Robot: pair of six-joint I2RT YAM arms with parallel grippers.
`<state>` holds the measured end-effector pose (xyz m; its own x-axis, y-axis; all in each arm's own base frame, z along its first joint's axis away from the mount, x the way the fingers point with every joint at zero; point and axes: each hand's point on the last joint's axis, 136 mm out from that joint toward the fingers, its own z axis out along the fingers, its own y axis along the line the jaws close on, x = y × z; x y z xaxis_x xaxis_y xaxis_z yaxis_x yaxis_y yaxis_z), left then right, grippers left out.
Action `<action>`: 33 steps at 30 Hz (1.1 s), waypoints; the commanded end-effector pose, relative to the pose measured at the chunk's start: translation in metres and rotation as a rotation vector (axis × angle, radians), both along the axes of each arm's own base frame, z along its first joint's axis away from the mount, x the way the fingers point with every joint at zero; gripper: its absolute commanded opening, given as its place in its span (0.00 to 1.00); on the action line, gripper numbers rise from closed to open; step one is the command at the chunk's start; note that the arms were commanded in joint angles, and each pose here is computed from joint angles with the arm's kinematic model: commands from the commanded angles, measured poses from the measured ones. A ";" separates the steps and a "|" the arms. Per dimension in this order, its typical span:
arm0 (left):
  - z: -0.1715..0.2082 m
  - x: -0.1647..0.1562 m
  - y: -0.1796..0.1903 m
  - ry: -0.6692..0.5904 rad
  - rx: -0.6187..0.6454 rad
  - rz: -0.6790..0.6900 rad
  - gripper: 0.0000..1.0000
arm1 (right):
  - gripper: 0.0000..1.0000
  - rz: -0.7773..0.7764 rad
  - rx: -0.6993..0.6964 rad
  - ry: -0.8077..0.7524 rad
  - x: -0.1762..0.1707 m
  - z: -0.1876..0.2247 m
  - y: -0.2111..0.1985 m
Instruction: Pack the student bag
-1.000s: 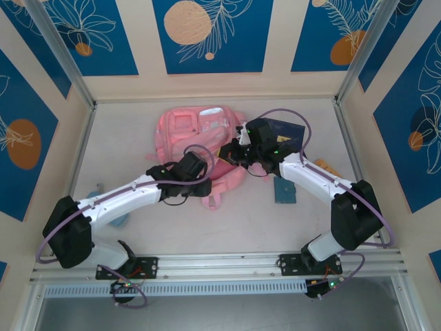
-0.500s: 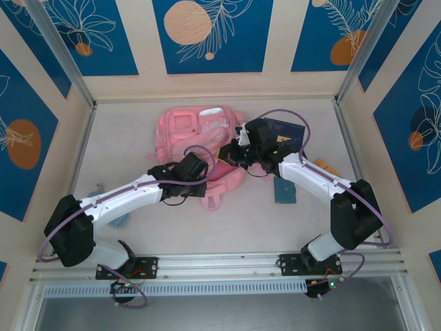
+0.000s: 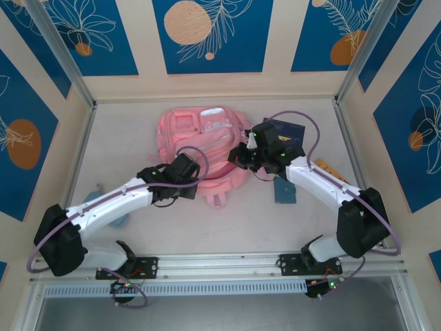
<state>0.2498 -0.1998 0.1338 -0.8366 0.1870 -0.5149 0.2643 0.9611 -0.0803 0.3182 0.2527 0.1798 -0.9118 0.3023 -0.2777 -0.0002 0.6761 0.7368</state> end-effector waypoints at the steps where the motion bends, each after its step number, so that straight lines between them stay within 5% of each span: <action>1: 0.005 0.001 0.037 -0.020 0.075 0.010 0.00 | 0.00 -0.044 -0.042 -0.033 0.003 -0.001 -0.034; 8: 0.008 0.013 0.027 -0.034 -0.020 -0.050 0.00 | 0.02 -0.010 0.009 0.000 -0.001 -0.004 -0.042; 14: 0.025 0.009 -0.022 -0.039 -0.204 -0.240 0.00 | 0.50 -0.039 0.066 0.032 -0.017 0.005 -0.038; 17: 0.033 0.004 -0.038 -0.039 -0.257 -0.307 0.00 | 0.60 -0.122 0.024 0.106 -0.031 -0.003 -0.044; 28: 0.028 -0.004 -0.062 -0.017 -0.266 -0.391 0.00 | 0.65 -0.231 0.038 0.243 -0.064 -0.010 -0.017; 33: 0.026 -0.006 -0.062 -0.016 -0.258 -0.396 0.00 | 0.50 -0.260 0.021 0.283 -0.061 -0.019 -0.010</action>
